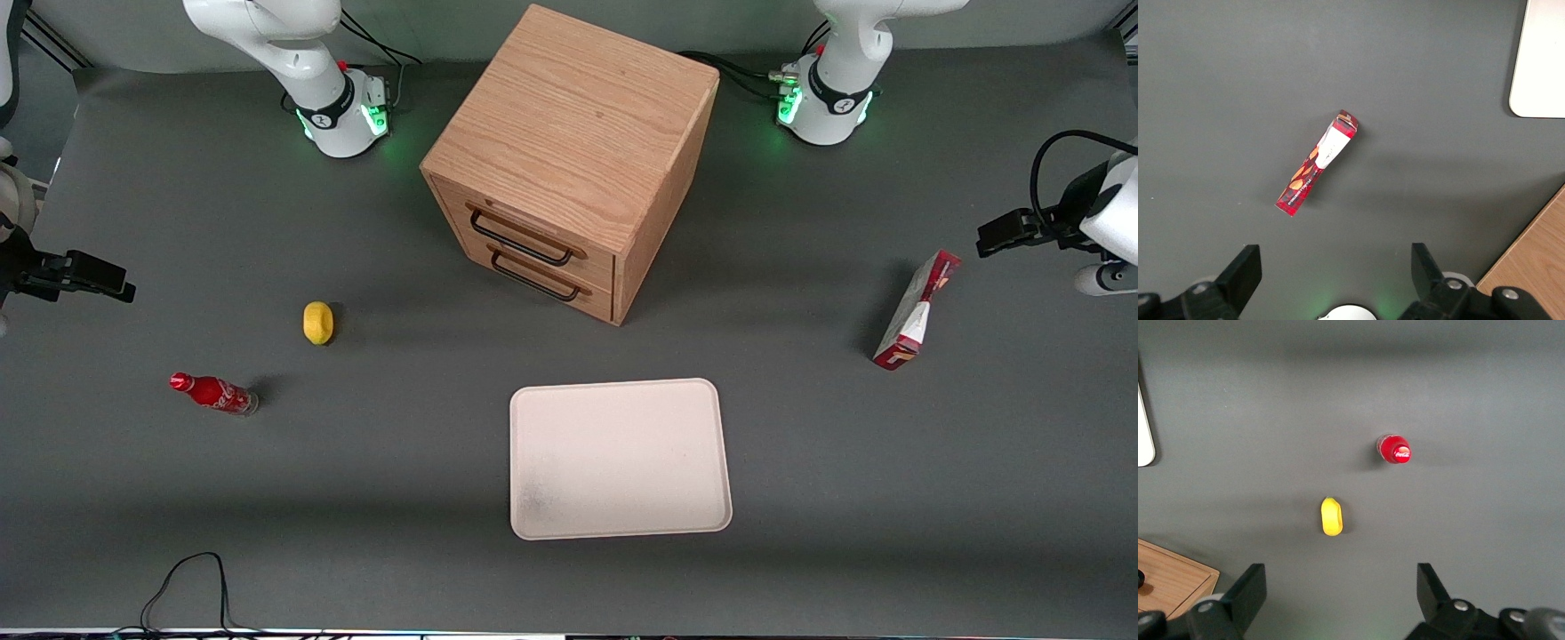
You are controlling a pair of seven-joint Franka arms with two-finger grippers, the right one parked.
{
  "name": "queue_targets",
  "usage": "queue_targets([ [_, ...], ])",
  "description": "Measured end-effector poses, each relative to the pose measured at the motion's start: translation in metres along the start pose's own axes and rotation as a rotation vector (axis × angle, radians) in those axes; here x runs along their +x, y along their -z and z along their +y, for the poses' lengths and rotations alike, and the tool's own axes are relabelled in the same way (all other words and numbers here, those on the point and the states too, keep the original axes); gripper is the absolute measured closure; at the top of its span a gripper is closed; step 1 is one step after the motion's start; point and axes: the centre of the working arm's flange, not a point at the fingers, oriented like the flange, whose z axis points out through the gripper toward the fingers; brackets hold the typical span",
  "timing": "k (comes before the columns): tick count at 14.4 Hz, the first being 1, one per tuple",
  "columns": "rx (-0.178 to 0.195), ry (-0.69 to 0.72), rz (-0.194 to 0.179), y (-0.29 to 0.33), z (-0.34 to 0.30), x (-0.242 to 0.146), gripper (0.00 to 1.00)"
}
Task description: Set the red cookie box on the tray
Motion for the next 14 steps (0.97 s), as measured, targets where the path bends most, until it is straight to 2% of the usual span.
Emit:
queue_targets([
  [14,-0.009,0.003,0.002,-0.0002,0.0018,0.0021,0.0],
])
